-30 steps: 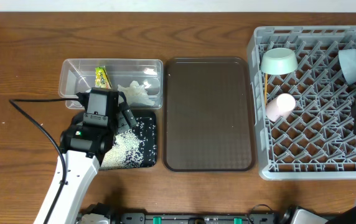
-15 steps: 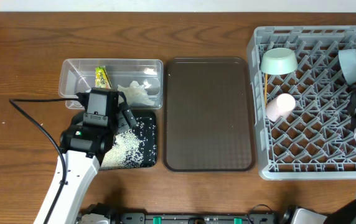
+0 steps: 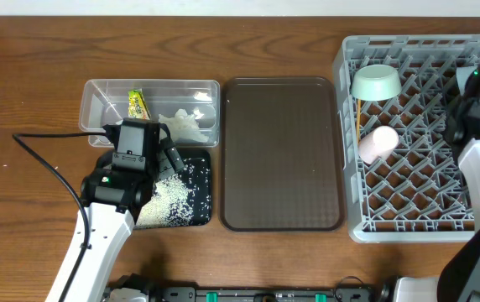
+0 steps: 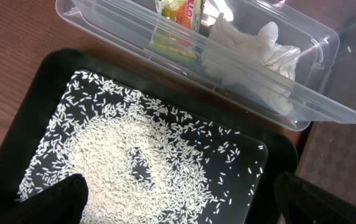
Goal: Sort waste into correct bins and load items into the dishwasher rack
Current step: 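Lift the blue plate and carry it right into the dish rack, then lower the blue plate into the rack's front right slots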
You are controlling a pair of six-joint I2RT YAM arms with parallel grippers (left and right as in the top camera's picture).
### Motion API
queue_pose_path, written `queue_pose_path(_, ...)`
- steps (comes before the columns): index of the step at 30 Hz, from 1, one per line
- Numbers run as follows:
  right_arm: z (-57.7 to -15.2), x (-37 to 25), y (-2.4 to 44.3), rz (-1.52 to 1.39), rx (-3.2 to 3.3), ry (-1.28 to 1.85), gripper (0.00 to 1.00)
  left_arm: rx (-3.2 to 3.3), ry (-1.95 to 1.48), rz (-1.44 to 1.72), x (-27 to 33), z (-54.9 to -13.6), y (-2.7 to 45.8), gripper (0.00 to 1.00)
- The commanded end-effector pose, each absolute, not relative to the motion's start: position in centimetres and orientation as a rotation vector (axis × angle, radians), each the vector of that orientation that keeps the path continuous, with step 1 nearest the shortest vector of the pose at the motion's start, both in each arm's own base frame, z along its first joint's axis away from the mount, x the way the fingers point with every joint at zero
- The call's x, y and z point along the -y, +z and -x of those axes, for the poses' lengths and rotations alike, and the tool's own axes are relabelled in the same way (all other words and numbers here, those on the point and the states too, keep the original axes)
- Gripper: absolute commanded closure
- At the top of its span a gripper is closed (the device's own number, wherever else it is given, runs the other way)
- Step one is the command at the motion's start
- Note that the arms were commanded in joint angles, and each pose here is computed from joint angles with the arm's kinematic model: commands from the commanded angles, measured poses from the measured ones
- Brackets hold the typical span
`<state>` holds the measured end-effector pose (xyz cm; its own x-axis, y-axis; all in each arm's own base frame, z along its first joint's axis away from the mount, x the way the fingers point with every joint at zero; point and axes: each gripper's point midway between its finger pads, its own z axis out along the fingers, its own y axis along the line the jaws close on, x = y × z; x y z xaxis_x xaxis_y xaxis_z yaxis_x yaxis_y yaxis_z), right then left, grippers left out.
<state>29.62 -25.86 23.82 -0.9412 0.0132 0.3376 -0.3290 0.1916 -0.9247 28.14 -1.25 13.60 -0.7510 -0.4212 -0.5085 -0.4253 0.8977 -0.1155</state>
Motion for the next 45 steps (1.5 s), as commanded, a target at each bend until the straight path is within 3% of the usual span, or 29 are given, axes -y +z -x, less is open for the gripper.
queue_pose_path(1, -31.0, 25.3, 22.1, -0.301, 2.258, 1.827, 0.99, -2.516, 0.011, 0.628, 1.1, -28.2, 13.7, 0.02)
queue_pose_path(2, -31.2, 25.2, 22.0, -0.3, 2.263, 1.832, 0.99, -2.517, 0.011, 0.628, 1.1, -28.2, 13.7, 0.02)
queue_pose_path(6, -32.3, 24.7, 21.6, -0.248, 2.349, 1.879, 0.59, -2.516, 0.011, 0.628, 1.1, -28.2, 13.7, 0.02)
queue_pose_path(10, -33.2, 24.3, 21.9, -0.138, 2.428, 1.953, 0.51, -2.517, 0.011, 0.628, 1.1, -28.2, 13.7, 0.02)
queue_pose_path(12, -33.5, 24.1, 22.2, -0.047, 2.472, 1.998, 0.58, -2.517, 0.011, 0.628, 1.1, -28.2, 13.7, 0.02)
queue_pose_path(14, -33.7, 24.1, 22.2, 0.078, 2.529, 2.038, 0.59, -2.517, 0.011, 0.628, 1.1, -28.2, 13.7, 0.02)
queue_pose_path(16, -33.6, 24.1, 22.2, 0.217, 2.58, 2.071, 0.52, -2.516, 0.011, 0.629, 1.1, -28.2, 13.7, 0.02)
queue_pose_path(17, -33.6, 24.0, 22.1, 0.285, 2.604, 2.083, 0.41, -2.516, 0.011, 0.629, 1.1, -28.2, 13.7, 0.02)
queue_pose_path(18, -33.6, 24.0, 22.0, 0.332, 2.621, 2.089, 0.2, -2.517, 0.011, 0.628, 1.1, -28.2, 13.7, 0.02)
queue_pose_path(19, -33.6, 23.9, 21.9, 0.364, 2.638, 2.089, 0.06, -2.516, 0.011, 0.629, 1.1, -28.2, 13.7, 0.02)
queue_pose_path(20, -33.7, 23.7, 21.6, 0.372, 2.659, 2.077, 0.02, -2.516, 0.011, 0.629, 1.1, -28.2, 13.7, 0.02)
queue_pose_path(26, -34.5, 21.0, 16.2, 0.225, 3.001, 1.667, 0.01, -2.516, 0.011, 0.629, 1.1, -28.2, 13.7, 0.02)
queue_pose_path(32, -36.4, 16.2, 12.5, 0.429, 3.445, 0.987, 0.01, -2.517, 0.011, 0.629, 1.1, -28.2, 13.7, 0.02)
queue_pose_path(36, -38.5, 12.5, 12.8, 0.59, 3.669, 0.456, 0.01, -2.517, 0.011, 0.629, 1.1, -28.2, 13.7, 0.02)
queue_pose_path(39, -40.2, 9.3, 14.3, 0.517, 3.804, 0.057, 0.01, -2.517, 0.011, 0.628, 1.1, -28.2, 13.7, 0.02)
queue_pose_path(45, -41.4, 7.0, 16.5, 0.406, 3.902, -0.206, 0.01, -2.516, 0.011, 0.628, 1.1, -28.2, 13.7, 0.02)
